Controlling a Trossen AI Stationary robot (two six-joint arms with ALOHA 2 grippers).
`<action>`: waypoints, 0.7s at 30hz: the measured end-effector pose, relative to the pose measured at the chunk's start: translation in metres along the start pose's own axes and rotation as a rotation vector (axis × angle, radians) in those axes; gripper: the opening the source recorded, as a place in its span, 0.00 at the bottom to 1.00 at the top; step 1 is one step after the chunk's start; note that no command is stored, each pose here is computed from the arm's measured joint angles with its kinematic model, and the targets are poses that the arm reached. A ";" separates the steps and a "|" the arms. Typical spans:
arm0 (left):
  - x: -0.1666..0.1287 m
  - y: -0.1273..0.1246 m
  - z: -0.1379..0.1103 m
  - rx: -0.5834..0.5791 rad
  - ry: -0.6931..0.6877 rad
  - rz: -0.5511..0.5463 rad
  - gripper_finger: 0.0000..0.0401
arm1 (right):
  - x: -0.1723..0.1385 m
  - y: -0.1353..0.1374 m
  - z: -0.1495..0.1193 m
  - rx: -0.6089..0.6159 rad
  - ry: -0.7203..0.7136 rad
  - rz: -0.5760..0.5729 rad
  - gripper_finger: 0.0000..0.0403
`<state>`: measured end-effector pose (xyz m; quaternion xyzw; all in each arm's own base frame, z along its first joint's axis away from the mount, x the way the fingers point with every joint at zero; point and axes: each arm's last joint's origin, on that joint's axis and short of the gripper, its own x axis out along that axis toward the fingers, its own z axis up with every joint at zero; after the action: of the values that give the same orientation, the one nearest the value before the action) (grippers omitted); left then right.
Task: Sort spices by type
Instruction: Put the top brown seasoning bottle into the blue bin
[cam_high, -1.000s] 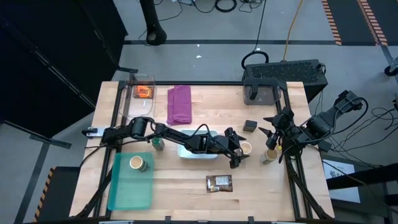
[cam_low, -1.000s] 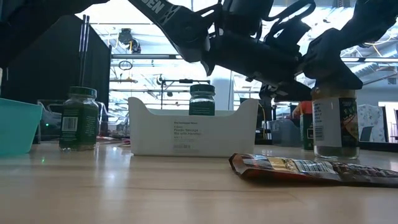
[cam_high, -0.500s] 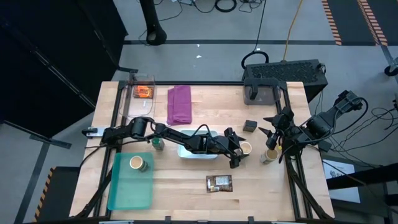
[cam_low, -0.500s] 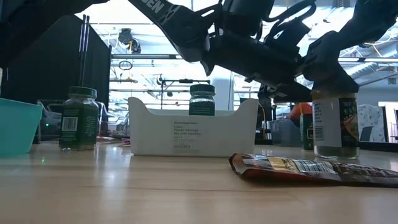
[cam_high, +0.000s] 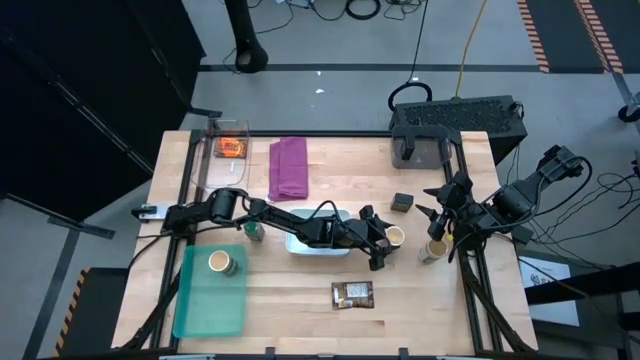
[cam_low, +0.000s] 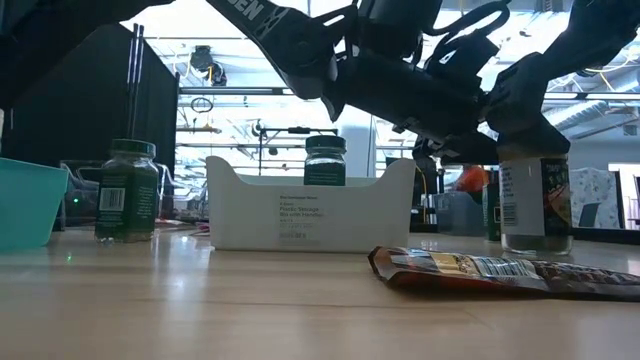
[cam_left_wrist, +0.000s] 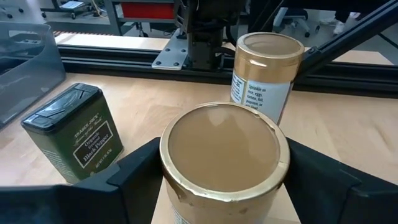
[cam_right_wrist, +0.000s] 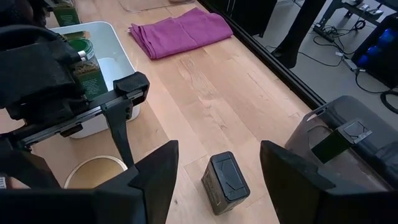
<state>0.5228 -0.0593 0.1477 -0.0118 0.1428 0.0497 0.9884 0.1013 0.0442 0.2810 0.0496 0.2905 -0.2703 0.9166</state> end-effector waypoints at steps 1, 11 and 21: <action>0.000 0.000 0.000 0.000 0.000 0.000 0.71 | 0.000 0.000 0.000 0.000 0.000 0.000 0.52; -0.019 -0.011 0.037 -0.005 -0.090 -0.025 0.71 | 0.000 0.000 0.000 0.000 0.001 0.000 0.52; -0.111 -0.052 0.122 0.077 -0.033 0.007 0.71 | 0.000 0.000 0.000 0.005 0.003 0.005 0.52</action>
<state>0.4560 -0.1166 0.2964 0.0275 0.1282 0.0477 0.9902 0.1015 0.0445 0.2810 0.0530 0.2909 -0.2687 0.9167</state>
